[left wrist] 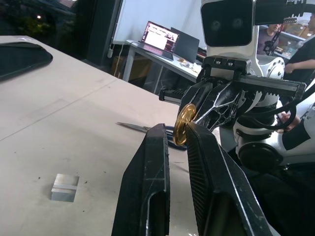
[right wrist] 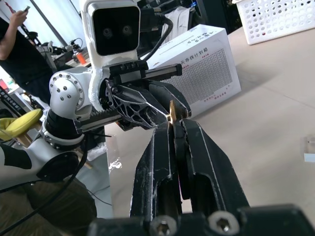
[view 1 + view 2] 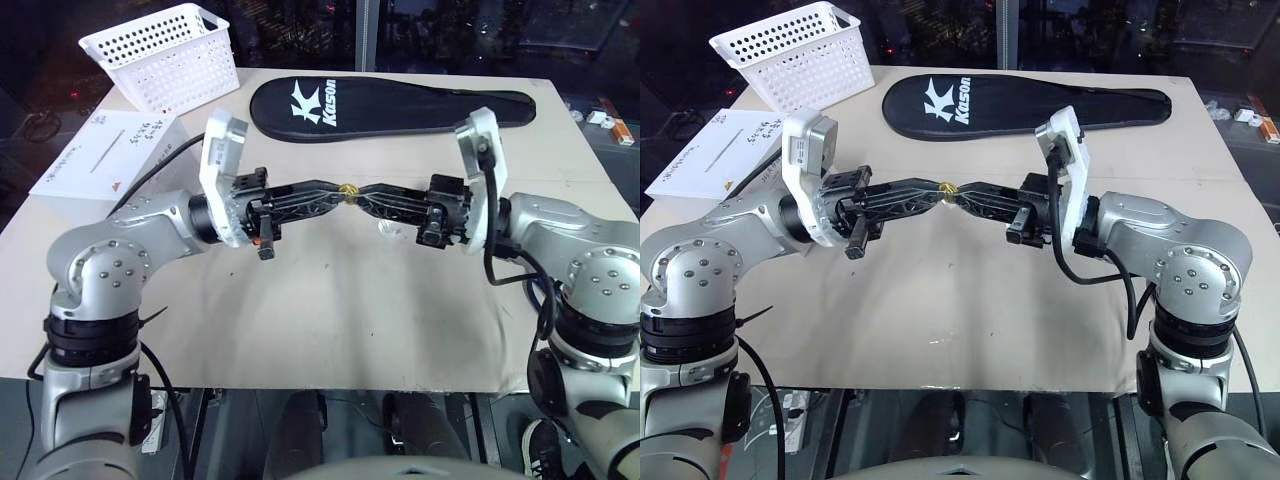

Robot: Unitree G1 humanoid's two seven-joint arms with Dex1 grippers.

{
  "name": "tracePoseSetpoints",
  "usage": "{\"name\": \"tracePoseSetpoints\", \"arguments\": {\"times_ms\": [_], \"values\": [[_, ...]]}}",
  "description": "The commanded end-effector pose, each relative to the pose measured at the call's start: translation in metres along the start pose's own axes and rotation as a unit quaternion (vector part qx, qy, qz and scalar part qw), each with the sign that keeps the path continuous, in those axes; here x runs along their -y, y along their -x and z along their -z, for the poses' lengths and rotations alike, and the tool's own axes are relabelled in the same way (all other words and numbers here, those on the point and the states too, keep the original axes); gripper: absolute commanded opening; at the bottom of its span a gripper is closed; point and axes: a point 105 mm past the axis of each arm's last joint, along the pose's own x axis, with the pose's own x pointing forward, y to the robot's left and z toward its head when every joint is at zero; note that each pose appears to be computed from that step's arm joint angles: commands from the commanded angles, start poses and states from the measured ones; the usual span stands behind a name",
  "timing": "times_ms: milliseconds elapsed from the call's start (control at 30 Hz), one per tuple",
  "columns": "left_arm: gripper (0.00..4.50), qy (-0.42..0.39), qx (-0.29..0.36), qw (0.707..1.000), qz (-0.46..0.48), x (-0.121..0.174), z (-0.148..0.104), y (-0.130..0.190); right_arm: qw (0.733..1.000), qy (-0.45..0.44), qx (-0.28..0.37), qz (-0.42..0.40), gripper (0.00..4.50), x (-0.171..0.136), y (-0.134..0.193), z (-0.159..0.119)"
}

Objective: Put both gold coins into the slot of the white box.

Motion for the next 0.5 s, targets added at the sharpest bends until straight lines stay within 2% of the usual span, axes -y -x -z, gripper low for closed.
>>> {"name": "tracePoseSetpoints", "arguments": {"times_ms": [33,333,367,500], "values": [[0.60,-0.013,0.000,1.000,0.017,0.0065,-0.0065,-0.0011,0.999,0.021,0.019,-0.021,0.00,-0.0118,-0.0004,-0.0099],[0.60,-0.005,0.009,1.000,0.028,0.0074,-0.0091,-0.0019,0.999,0.014,0.011,-0.041,0.00,-0.0200,0.0000,-0.0055],[0.07,-0.004,0.010,1.000,0.027,0.0070,-0.0099,-0.0018,0.999,0.014,0.010,-0.041,0.00,-0.0202,0.0004,-0.0054],[0.03,0.002,0.017,0.999,0.032,0.0081,-0.0118,-0.0007,0.999,0.012,0.009,-0.043,0.00,-0.0206,0.0018,-0.0048]]}}
